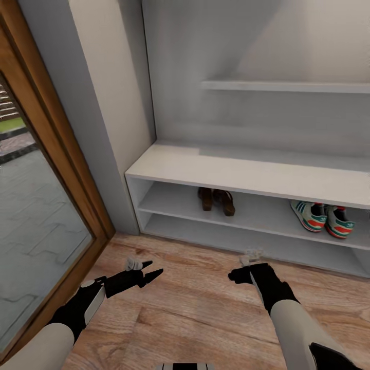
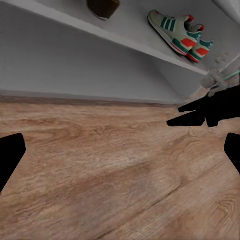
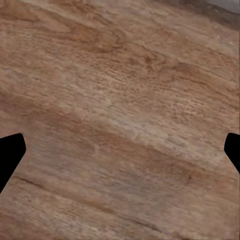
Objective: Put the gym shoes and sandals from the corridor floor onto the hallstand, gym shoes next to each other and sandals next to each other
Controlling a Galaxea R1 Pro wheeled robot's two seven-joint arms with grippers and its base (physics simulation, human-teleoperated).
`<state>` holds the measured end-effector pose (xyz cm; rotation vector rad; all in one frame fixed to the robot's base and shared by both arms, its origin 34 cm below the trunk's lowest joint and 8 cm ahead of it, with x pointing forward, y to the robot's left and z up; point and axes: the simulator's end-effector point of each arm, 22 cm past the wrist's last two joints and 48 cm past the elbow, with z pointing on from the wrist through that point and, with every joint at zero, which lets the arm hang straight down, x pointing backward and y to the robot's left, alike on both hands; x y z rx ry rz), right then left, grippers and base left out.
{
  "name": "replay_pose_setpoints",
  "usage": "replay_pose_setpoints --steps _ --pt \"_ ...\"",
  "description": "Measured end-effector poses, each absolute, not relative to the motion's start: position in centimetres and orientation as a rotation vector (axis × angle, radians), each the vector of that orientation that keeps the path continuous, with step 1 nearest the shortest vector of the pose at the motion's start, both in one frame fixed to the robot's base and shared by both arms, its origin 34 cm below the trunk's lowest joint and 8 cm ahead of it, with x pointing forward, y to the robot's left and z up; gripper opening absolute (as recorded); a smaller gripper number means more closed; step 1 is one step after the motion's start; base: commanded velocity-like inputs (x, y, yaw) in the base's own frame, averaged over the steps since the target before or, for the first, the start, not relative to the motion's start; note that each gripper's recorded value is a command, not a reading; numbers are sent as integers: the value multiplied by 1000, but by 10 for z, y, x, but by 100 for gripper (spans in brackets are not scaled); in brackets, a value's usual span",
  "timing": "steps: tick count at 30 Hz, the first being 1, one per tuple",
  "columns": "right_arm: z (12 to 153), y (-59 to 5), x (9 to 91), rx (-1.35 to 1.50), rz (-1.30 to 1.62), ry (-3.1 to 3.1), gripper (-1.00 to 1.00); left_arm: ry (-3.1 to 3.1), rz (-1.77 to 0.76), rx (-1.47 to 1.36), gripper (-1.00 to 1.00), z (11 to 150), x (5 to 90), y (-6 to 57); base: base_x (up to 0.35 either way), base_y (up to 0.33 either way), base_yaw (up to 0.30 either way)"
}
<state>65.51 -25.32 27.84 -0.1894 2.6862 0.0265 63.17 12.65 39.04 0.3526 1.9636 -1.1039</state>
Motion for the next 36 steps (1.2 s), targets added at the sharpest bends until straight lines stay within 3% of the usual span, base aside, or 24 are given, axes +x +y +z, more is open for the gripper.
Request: replay_pose_setpoints --steps 7,15,36 --pt "256 -227 621 -240 111 2734 100 1939 -1090 366 100 407 635 128 0 0 0" --pt "248 -186 590 -28 353 2780 100 1973 -1069 346 100 404 629 144 0 0 0" --pt "285 -176 595 -8 396 2727 100 1909 -1034 379 100 449 634 147 0 0 0"
